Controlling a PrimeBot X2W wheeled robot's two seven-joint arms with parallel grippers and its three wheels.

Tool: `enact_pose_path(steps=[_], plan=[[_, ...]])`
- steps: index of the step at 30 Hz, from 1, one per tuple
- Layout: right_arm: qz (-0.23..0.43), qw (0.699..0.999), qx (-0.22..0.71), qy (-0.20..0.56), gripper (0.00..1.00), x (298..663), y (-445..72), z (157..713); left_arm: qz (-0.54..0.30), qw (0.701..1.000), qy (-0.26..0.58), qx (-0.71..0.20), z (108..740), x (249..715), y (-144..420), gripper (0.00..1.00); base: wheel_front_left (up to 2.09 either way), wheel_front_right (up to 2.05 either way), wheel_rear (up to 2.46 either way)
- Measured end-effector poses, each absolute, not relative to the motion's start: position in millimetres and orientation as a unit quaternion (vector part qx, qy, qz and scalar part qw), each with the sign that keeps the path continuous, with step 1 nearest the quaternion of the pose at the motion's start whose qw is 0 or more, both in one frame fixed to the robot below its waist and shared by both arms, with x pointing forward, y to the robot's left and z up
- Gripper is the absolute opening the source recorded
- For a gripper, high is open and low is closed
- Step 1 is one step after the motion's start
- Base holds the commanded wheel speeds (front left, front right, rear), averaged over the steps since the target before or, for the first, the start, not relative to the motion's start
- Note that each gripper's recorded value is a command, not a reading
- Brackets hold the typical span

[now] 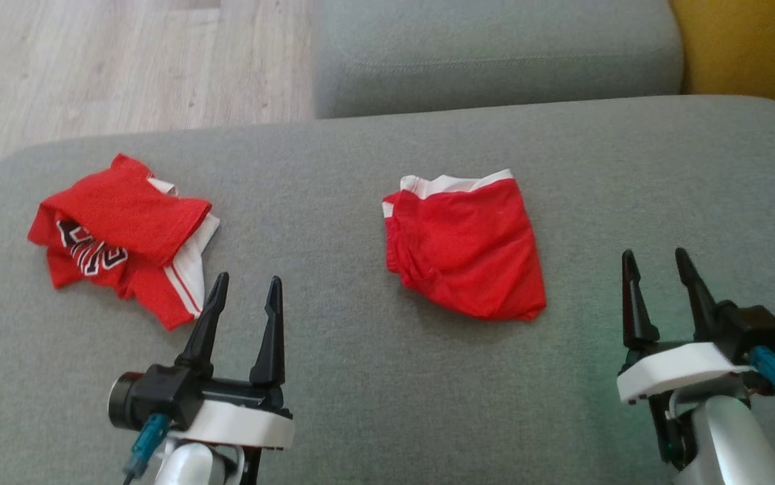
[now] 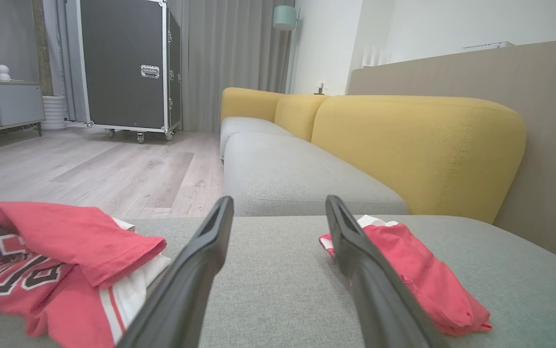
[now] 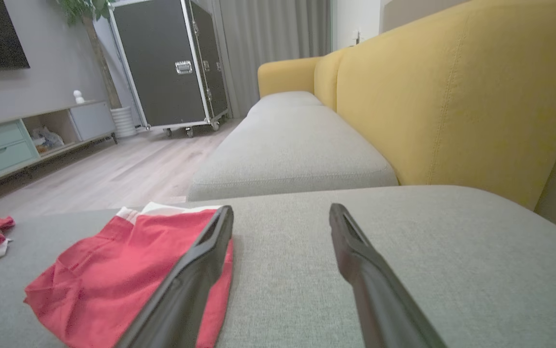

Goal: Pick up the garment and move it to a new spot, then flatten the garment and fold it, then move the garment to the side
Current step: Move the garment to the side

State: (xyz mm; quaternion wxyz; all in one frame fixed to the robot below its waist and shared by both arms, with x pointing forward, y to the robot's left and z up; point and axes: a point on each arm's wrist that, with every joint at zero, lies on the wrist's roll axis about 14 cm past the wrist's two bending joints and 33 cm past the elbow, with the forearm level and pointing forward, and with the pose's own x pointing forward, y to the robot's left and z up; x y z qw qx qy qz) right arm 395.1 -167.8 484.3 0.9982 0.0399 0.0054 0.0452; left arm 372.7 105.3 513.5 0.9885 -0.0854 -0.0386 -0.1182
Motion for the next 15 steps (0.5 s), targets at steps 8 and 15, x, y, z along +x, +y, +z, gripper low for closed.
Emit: enact_pose_path(steps=[8,15], plan=[[0.076,0.994,0.036,0.07,1.0,432,-143,451,-0.108,0.99,-0.024,-0.085,503,382,114,1.0,0.0,0.0,0.0],[0.115,0.979,0.047,0.164,1.0,461,-105,414,-0.086,0.993,-0.013,-0.08,495,385,129,1.0,0.0,0.0,0.0]])
